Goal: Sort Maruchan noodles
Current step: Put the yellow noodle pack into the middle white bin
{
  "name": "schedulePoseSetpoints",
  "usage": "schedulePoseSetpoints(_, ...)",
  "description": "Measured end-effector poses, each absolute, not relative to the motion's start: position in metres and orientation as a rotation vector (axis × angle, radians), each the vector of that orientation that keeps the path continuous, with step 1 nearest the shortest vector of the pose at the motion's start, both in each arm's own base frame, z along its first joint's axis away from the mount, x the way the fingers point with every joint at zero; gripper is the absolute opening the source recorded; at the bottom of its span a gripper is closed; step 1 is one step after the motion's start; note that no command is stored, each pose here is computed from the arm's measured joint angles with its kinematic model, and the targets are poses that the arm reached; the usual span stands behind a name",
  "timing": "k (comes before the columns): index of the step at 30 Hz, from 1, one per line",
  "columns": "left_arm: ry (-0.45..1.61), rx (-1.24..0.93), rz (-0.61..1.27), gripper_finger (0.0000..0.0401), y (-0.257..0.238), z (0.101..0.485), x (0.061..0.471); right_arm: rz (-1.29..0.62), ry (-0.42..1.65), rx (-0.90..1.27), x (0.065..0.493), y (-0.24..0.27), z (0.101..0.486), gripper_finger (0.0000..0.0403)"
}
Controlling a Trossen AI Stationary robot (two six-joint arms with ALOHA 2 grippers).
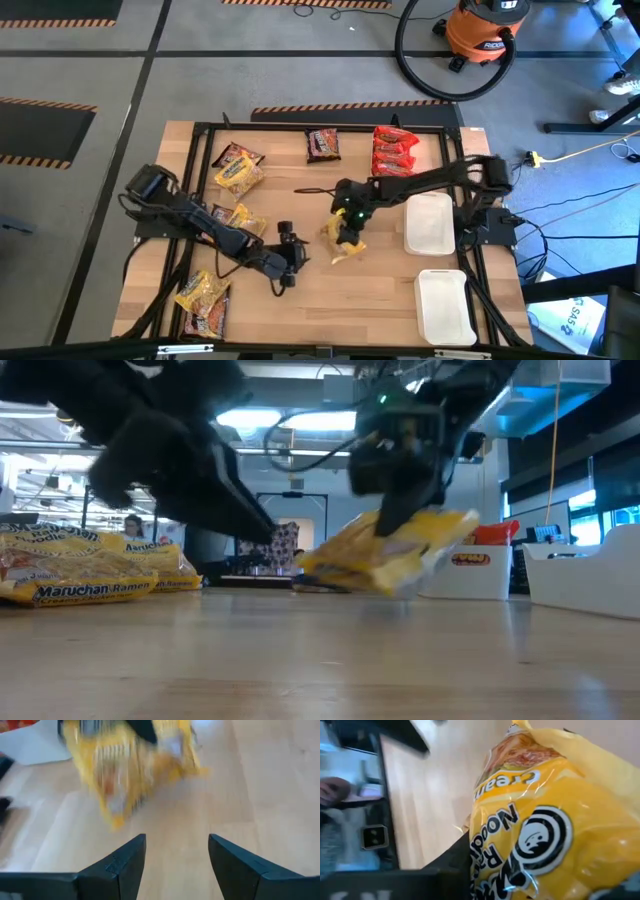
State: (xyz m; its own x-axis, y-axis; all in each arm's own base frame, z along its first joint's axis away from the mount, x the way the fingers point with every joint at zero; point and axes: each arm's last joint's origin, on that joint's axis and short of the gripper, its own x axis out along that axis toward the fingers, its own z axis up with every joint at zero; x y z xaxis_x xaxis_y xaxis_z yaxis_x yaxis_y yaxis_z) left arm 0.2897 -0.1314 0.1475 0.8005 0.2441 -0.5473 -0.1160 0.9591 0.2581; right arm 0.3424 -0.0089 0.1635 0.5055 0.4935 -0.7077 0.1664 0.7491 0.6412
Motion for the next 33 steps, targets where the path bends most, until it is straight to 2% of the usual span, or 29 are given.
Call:
schedulePoseSetpoints(5, 0.619, 0.226, 0.189, 0.0209, -0.136, 0.150, 0.285, 0.098, 1.085, 0.618, 0.309, -0.010, 0.205, 0.0115)
schedulePoseSetpoints(12, 0.621, 0.217, 0.190, 0.0209, -0.137, 0.147, 0.285, -0.066, 1.180, 0.432, 0.237, -0.011, 0.259, 0.0119)
schedulePoseSetpoints(20, 0.617, 0.211, 0.202, 0.0209, -0.134, 0.148, 0.287, -0.255, 1.416, 0.324, 0.165, -0.011, 0.282, 0.0115)
schedulePoseSetpoints(26, 0.609, 0.197, 0.217, 0.0209, -0.130, 0.149, 0.290, -0.332, 1.532, 0.253, 0.152, -0.012, 0.281, 0.0119)
schedulePoseSetpoints(33, 0.606, 0.194, 0.218, 0.0209, -0.129, 0.149, 0.290, -0.266, 1.614, 0.134, 0.162, -0.011, 0.272, 0.0114)
